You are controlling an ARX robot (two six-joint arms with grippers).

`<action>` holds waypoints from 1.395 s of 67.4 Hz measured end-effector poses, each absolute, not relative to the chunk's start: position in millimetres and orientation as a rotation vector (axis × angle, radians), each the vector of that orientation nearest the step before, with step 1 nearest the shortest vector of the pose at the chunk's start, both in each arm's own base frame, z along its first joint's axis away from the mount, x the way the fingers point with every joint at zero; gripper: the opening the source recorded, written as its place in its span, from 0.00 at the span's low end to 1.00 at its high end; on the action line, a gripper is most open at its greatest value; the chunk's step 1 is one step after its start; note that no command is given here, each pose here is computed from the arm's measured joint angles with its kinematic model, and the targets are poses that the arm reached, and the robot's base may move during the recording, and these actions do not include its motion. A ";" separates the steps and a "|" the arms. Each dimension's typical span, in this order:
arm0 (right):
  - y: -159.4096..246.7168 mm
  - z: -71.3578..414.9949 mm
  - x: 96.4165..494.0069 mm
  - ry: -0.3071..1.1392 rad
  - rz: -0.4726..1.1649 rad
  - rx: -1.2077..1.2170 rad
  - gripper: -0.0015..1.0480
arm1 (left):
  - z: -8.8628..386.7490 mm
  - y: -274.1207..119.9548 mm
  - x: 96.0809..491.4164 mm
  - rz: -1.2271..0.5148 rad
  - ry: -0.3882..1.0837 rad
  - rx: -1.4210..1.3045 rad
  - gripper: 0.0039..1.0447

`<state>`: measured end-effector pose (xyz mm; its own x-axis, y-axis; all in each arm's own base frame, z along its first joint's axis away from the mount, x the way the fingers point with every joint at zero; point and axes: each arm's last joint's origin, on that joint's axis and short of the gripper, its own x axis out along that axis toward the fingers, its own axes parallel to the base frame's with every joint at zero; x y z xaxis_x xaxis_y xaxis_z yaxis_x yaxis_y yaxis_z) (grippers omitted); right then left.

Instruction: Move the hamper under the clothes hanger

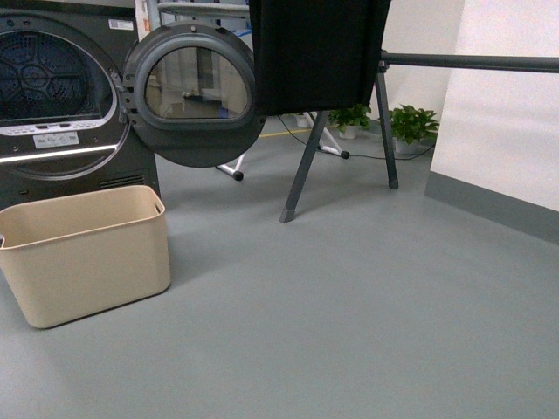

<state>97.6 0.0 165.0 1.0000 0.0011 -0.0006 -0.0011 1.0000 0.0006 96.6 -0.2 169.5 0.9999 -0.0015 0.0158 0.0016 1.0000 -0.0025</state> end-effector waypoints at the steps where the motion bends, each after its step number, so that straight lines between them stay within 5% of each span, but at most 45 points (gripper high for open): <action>1: 0.0 165.0 97.6 0.001 0.001 0.001 0.92 | 169.5 -0.2 96.6 -0.002 -0.016 -0.002 0.94; 94: 0.0 165.2 97.5 -0.001 0.001 0.001 0.92 | 169.5 -0.2 96.6 -0.002 -0.016 -0.002 0.94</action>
